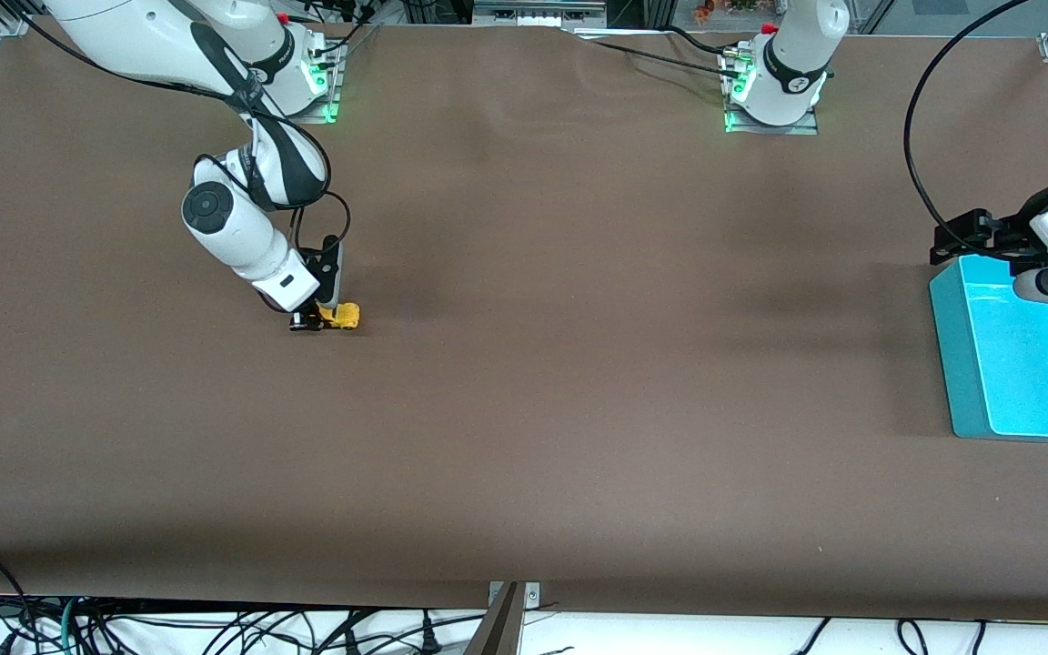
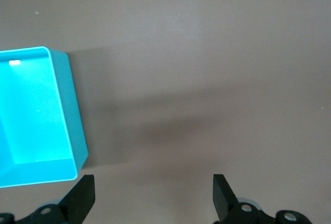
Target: Wind and store yellow beetle car
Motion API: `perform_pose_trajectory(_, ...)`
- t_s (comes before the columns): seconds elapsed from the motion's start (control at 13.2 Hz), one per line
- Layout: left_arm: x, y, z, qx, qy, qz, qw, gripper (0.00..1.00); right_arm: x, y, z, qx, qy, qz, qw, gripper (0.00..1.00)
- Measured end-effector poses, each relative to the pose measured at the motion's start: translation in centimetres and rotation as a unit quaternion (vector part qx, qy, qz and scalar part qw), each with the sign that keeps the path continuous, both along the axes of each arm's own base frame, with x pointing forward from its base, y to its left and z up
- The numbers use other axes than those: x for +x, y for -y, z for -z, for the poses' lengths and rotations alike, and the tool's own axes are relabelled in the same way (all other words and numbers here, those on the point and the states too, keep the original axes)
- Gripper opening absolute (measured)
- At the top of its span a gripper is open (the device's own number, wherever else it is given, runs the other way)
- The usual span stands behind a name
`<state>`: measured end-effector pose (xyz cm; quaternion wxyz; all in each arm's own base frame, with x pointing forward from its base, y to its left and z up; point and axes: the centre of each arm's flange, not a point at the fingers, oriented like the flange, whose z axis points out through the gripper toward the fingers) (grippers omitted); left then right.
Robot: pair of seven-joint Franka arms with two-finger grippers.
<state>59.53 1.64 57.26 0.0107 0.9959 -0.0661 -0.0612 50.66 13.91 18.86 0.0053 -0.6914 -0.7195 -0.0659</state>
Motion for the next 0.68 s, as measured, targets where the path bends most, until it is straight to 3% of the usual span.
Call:
perform_pose_trajectory(0.38,1.0,-1.7,2.5,-0.005,-0.017,-0.012,1.0,1.0,0.3,1.7,0.0,-0.005,-0.007,0.014,1.0,0.46)
perform_pose_trajectory(0.68,1.7,-1.6,3.7,-0.005,-0.018,-0.012,1.0,1.0,1.1,8.8,0.0,-0.036,-0.015,-0.001,0.999,0.46)
